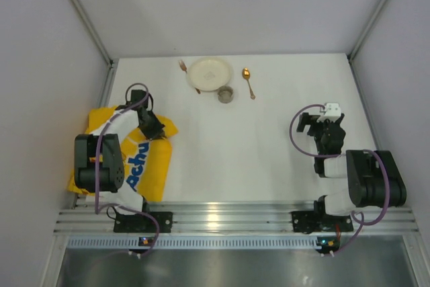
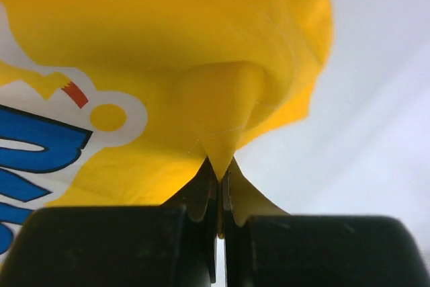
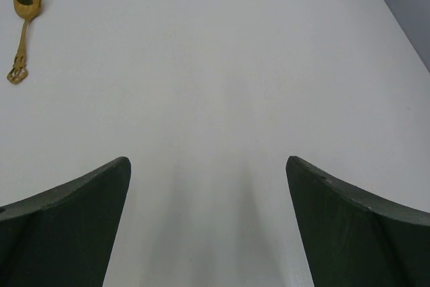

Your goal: Set the dinner table for one person

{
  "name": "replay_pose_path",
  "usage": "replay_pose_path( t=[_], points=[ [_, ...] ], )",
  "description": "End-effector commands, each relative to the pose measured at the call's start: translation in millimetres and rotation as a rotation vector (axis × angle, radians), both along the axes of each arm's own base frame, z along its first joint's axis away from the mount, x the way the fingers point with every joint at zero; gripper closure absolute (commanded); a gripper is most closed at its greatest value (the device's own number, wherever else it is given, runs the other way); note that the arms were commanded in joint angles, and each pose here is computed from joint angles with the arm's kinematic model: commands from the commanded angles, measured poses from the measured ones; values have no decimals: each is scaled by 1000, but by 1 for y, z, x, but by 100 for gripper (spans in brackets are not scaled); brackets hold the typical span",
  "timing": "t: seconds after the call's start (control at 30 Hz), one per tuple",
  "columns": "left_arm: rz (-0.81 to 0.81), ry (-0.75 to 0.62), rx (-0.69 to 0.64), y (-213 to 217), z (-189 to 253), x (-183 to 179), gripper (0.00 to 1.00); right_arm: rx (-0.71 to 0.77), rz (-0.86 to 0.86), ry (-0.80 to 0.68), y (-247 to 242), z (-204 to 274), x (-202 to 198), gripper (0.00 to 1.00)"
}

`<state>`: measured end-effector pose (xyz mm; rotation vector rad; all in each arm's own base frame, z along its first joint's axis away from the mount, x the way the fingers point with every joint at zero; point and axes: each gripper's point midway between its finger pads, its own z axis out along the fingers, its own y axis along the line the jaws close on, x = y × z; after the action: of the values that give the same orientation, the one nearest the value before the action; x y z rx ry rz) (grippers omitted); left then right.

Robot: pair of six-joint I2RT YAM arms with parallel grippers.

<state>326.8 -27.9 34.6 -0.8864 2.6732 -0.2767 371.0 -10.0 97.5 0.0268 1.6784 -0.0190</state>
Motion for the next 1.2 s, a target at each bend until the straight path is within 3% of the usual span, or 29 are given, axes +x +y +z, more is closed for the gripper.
replay_pose_path(
  t=[0.0,0.17,0.47,0.53,0.7,0.97,1.13,1.17],
  points=[
    [25,-132,-153,-53,58,15,100,3,13,-76,4,23,11,0],
    [-14,-198,-269,-133,94,26,100,3,14,-76,4,22,11,0],
    [-137,-134,-353,-255,97,24,100,3,-10,-76,0,23,11,0],
    [-125,-113,-370,-269,90,23,100,-33,55,-82,9,30,12,0],
    [-154,-78,-379,-303,78,11,100,-94,199,74,38,46,17,0],
    [-170,-14,-434,-353,59,3,100,52,201,-61,57,123,-7,0],
    [-180,-69,-539,-388,76,20,100,59,228,-32,69,132,-23,0],
    [-187,-66,-548,-392,74,22,94,64,230,-9,70,128,-26,0]
  ],
)
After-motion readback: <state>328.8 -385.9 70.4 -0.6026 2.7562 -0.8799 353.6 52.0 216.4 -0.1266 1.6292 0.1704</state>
